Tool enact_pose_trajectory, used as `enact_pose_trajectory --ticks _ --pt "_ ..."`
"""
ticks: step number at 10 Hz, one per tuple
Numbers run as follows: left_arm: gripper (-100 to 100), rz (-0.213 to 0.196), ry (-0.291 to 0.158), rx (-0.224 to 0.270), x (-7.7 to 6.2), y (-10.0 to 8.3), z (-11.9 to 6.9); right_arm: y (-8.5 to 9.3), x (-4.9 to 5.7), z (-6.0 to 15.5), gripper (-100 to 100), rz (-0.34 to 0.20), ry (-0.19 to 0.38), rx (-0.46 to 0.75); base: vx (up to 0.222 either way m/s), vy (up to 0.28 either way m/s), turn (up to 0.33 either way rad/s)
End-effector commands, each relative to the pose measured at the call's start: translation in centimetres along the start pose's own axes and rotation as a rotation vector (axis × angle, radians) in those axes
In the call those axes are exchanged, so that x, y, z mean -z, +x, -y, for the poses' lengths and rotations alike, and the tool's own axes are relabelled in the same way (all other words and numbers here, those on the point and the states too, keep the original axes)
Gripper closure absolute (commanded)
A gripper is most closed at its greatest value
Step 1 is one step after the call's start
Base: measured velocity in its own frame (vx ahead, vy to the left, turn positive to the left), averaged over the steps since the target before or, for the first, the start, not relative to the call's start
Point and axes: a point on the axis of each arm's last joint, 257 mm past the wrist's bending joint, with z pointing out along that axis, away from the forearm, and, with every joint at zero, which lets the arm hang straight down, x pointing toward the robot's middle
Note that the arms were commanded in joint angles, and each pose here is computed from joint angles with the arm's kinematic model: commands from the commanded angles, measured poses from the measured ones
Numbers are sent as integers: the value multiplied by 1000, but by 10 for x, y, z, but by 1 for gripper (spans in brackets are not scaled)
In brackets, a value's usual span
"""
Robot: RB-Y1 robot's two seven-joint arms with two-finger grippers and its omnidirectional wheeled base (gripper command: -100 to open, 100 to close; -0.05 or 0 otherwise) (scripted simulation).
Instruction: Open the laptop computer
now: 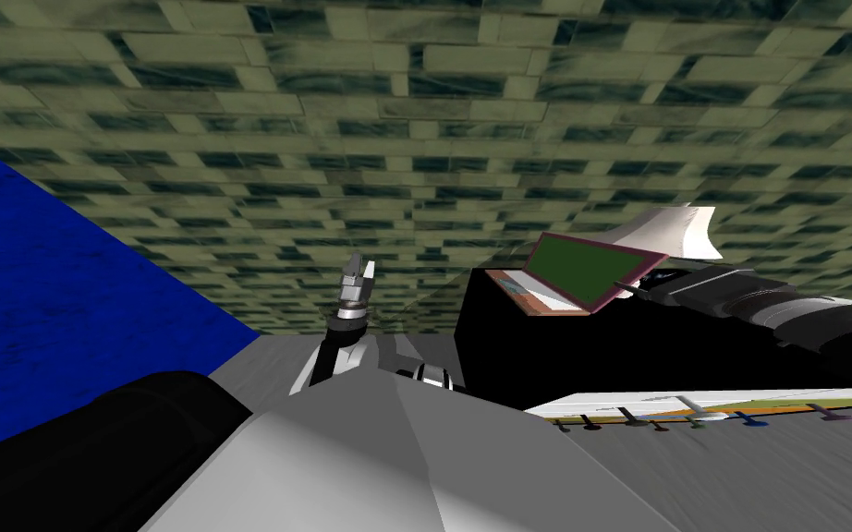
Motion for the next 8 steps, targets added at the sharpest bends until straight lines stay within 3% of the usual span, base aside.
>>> enact_pose_trajectory --ticks 1,2,3,8 --pt "0 0 0 0 0 0 0 -8 3 29 -100 -13 36 68 28 -10 -11" --pt "0 0 0 0 0 0 0 -11 4 37 -100 -16 46 88 35 -14 -14" --pt "0 0 0 0 0 0 0 -9 5 30 -100 -13 38 72 16 -8 -1" --pt "0 0 0 0 0 0 0 37 12 68 -100 -140 123 65 -114 -21 286"
